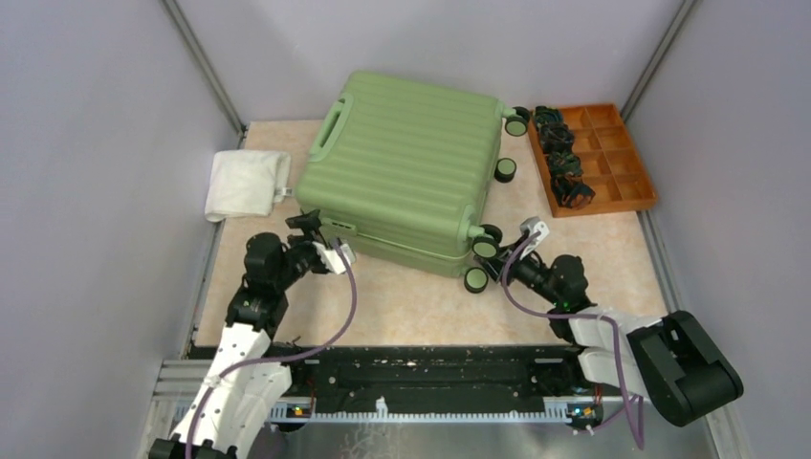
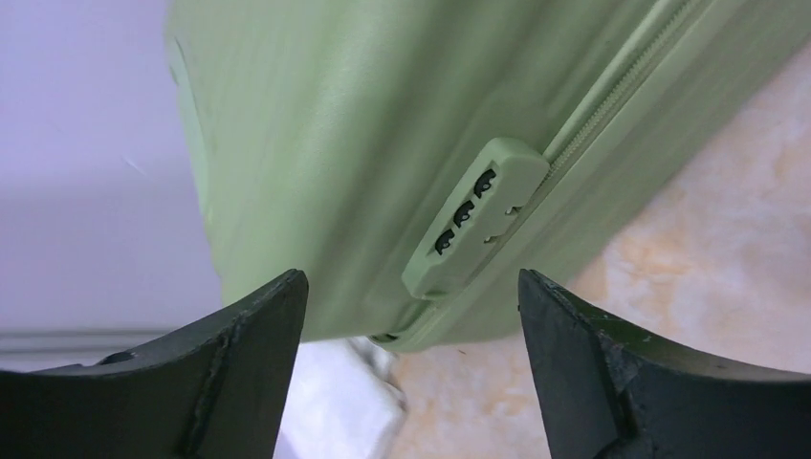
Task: Pack the luggage
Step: Zip the luggage at the center of the board.
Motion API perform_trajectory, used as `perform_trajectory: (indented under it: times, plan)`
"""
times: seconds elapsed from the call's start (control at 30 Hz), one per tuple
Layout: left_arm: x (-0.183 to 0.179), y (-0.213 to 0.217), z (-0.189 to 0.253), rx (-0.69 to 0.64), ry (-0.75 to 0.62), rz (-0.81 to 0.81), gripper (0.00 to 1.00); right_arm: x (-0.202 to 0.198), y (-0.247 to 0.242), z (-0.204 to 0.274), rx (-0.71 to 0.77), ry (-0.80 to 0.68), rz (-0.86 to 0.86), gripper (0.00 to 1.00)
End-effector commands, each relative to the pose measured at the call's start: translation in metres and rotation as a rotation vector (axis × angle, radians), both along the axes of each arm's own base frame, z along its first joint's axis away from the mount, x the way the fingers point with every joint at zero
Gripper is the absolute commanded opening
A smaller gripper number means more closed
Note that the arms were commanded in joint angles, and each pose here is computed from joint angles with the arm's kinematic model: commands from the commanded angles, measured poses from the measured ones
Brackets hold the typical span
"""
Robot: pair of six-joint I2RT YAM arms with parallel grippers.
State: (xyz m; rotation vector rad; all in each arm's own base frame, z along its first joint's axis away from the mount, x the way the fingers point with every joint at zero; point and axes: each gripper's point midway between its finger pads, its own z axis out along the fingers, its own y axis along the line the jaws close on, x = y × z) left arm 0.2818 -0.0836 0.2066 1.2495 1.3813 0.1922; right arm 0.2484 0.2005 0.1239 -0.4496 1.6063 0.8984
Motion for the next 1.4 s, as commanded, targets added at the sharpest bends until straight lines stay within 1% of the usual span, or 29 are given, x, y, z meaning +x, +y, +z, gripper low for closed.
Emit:
perform_trajectory:
  times: [0.0, 0.03, 0.07, 0.13, 0.17, 0.27, 0.43, 0.57, 0.63, 0.77, 1.0, 1.17, 1.27, 1.37]
  plan:
    - [0.004, -0.014, 0.037, 0.175, -0.42, -0.127, 0.89, 0.0, 0.002, 0.007, 0.003, -0.046, 0.006, 0.32]
    - [0.002, -0.017, 0.03, 0.203, -0.436, -0.161, 0.9, 0.0, 0.002, 0.004, -0.007, -0.04, 0.012, 0.39]
    - [0.0, -0.02, 0.026, 0.216, -0.447, -0.184, 0.92, 0.0, 0.003, 0.0, -0.018, -0.035, 0.019, 0.44]
    - [-0.001, -0.024, 0.023, 0.227, -0.474, -0.21, 0.94, 0.003, 0.003, -0.006, -0.027, -0.024, 0.015, 0.5]
    - [-0.001, -0.026, 0.022, 0.231, -0.483, -0.219, 0.94, 0.004, 0.003, -0.01, -0.028, -0.016, 0.01, 0.53]
    - [0.0, -0.028, 0.022, 0.224, -0.502, -0.224, 0.95, 0.01, 0.005, -0.01, -0.018, -0.028, 0.004, 0.56]
    - [0.007, -0.03, 0.023, 0.229, -0.521, -0.218, 0.94, 0.017, 0.008, -0.012, 0.004, -0.048, 0.01, 0.57]
    - [0.011, -0.035, 0.018, 0.273, -0.547, -0.246, 0.93, 0.014, 0.005, -0.007, 0.061, -0.076, 0.014, 0.57]
    - [0.013, -0.036, 0.016, 0.301, -0.562, -0.255, 0.93, 0.011, 0.003, 0.0, 0.082, -0.123, 0.022, 0.57]
    - [0.017, -0.037, 0.014, 0.344, -0.587, -0.269, 0.93, 0.011, 0.006, -0.005, 0.06, -0.135, 0.058, 0.57]
    - [0.029, -0.037, 0.024, 0.312, -0.589, -0.231, 0.93, 0.023, 0.007, -0.002, 0.0, -0.178, 0.047, 0.58]
    - [0.034, -0.038, 0.041, 0.281, -0.612, -0.215, 0.9, 0.037, 0.005, 0.001, -0.054, -0.193, 0.028, 0.59]
    - [0.036, -0.041, 0.054, 0.271, -0.64, -0.214, 0.9, 0.043, 0.006, 0.007, -0.065, -0.215, 0.028, 0.59]
    - [0.037, -0.043, 0.067, 0.266, -0.665, -0.213, 0.89, 0.047, 0.009, 0.002, -0.08, -0.207, 0.041, 0.59]
